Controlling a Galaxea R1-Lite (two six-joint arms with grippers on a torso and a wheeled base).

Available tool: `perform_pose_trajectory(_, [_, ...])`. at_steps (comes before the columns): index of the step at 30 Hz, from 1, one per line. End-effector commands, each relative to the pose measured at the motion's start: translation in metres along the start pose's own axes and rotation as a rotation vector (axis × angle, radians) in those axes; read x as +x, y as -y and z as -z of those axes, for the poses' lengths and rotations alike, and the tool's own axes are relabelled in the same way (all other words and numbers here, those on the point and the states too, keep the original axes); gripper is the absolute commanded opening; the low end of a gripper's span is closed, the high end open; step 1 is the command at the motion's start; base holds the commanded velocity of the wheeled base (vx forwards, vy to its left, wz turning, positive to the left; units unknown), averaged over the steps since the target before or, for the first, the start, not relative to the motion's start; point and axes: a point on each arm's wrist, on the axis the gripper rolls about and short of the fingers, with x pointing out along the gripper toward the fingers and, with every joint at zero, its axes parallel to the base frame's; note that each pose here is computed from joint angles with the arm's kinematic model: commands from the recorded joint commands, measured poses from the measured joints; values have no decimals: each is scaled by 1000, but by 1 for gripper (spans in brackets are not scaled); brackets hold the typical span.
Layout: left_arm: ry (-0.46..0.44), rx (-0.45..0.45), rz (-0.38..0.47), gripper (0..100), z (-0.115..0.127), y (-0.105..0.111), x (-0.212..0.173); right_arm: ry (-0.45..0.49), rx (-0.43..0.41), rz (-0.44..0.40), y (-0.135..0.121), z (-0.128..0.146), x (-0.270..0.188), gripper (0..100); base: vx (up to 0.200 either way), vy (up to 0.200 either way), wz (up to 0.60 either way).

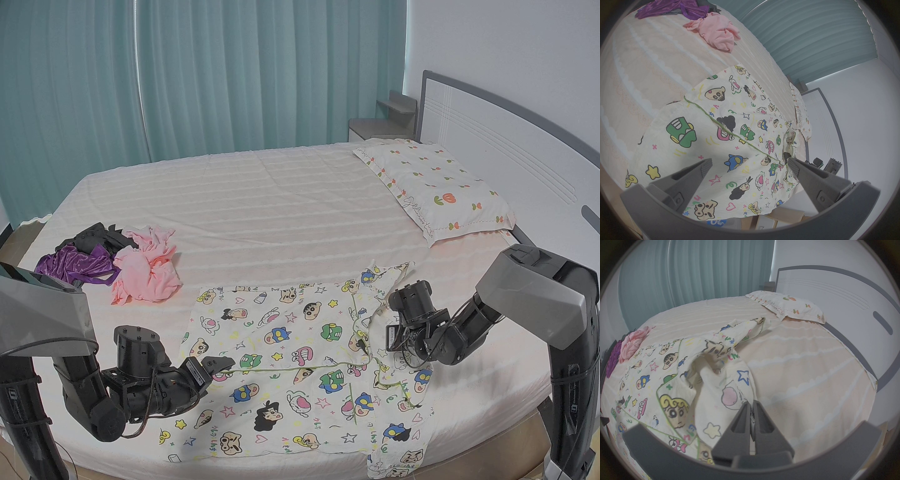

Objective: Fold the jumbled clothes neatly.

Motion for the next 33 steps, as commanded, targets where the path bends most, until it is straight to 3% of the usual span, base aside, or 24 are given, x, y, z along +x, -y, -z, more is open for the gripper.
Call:
perform_pose_trajectory(1, [0,1,1,100,0,0,0,10,16,27,10,-6,3,0,0,0,0])
perform_pose_trajectory(33, [-2,3,1,100,1,0,0,-32,160,219,101,-16,37,0,0,0,0])
